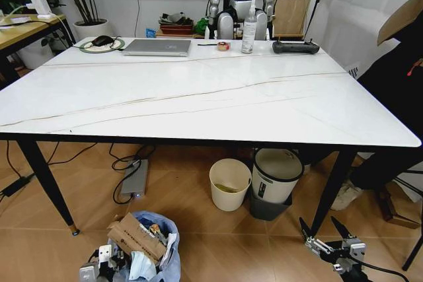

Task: Pick up the trash bin and place the trash from the table into it.

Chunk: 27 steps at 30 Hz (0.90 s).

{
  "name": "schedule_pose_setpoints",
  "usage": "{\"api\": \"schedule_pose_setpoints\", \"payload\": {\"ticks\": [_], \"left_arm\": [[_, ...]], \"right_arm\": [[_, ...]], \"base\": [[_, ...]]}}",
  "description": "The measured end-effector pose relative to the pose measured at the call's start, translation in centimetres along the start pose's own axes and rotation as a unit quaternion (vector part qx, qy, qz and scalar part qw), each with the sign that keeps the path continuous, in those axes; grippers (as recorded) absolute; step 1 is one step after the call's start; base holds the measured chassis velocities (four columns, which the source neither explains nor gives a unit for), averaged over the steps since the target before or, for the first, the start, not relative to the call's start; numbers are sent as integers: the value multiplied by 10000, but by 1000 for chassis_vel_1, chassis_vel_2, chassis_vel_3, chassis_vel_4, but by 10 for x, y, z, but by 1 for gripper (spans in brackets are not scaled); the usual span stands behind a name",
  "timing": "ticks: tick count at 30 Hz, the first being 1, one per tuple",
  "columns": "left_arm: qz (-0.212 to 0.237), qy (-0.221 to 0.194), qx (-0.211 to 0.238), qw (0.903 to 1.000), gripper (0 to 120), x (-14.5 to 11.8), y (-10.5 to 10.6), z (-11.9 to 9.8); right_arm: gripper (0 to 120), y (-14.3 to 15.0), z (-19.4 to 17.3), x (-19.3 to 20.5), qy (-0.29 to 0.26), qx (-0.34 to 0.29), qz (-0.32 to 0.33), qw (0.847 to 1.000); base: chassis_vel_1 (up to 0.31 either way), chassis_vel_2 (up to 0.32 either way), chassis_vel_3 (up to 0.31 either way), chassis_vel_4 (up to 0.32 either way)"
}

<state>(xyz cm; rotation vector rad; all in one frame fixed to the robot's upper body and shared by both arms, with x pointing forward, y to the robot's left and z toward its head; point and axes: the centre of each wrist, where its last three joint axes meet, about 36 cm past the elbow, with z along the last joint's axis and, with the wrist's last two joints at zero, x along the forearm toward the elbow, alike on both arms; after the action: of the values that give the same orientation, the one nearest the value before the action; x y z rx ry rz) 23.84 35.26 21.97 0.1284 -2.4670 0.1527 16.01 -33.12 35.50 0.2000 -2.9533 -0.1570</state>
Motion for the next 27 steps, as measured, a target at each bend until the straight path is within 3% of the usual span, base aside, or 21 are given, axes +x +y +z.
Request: {"api": "schedule_pose_setpoints", "payload": {"ticks": [27], "left_arm": [[-111, 166, 136, 9997, 0, -24, 5, 31]], "right_arm": [[100, 0, 0, 0, 0, 0, 0, 10000]], "base": [[0, 0, 0, 0]]}}
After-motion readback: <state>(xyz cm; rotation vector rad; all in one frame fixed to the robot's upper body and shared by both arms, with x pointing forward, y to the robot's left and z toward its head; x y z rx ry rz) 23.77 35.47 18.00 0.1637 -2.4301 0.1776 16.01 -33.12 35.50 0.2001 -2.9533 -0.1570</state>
